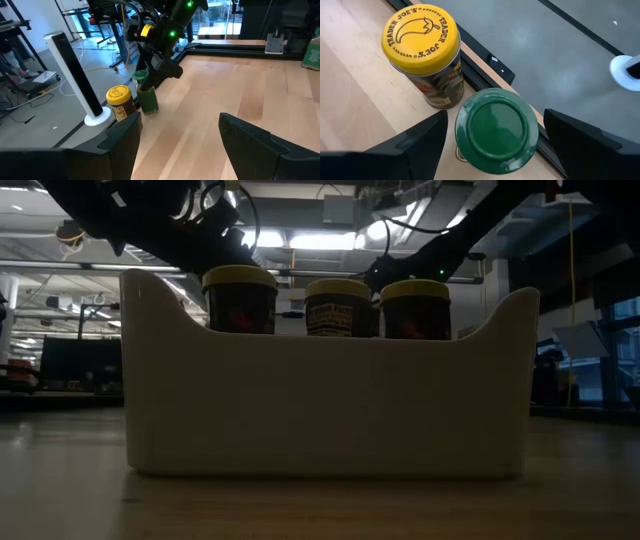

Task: Sort spices by type
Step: Put the top green seasoning bottle into the black bin

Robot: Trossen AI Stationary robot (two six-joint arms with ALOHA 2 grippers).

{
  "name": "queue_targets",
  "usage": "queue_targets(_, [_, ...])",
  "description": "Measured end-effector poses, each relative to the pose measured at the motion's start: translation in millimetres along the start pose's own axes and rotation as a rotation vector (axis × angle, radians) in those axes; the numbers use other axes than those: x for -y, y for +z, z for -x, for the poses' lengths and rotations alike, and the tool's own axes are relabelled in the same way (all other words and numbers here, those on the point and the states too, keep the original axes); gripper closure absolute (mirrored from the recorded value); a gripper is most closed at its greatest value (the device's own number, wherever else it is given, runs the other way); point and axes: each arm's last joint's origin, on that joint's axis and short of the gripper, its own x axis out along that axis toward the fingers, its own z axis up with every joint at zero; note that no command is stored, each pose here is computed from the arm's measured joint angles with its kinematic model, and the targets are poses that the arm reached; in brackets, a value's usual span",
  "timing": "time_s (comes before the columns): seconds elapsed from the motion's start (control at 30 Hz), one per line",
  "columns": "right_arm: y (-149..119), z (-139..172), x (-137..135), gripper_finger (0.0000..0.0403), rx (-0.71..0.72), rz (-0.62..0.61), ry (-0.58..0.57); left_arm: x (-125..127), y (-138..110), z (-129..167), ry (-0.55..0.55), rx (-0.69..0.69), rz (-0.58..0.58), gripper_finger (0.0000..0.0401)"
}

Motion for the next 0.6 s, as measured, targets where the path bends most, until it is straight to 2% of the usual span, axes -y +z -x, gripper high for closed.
queue_targets(0.1, [1.1, 0.0, 0.0, 0.0108, 0.012, 0.000, 0.001, 0.0, 0.0, 0.0, 0.000, 0.000, 0.000, 0.0150])
queue_targets(0.3, [1.9, 0.0, -0.2, 0.0193, 0.019, 0.003, 0.002, 0.0, 0.0, 0.0, 0.000, 0.000, -0.006, 0.0150])
queue_targets(0.6, [1.5, 0.0, -0.2, 0.0193, 0.016, 0.027, 0.002, 0.0, 0.0, 0.0, 0.000, 0.000, -0.006, 0.0150])
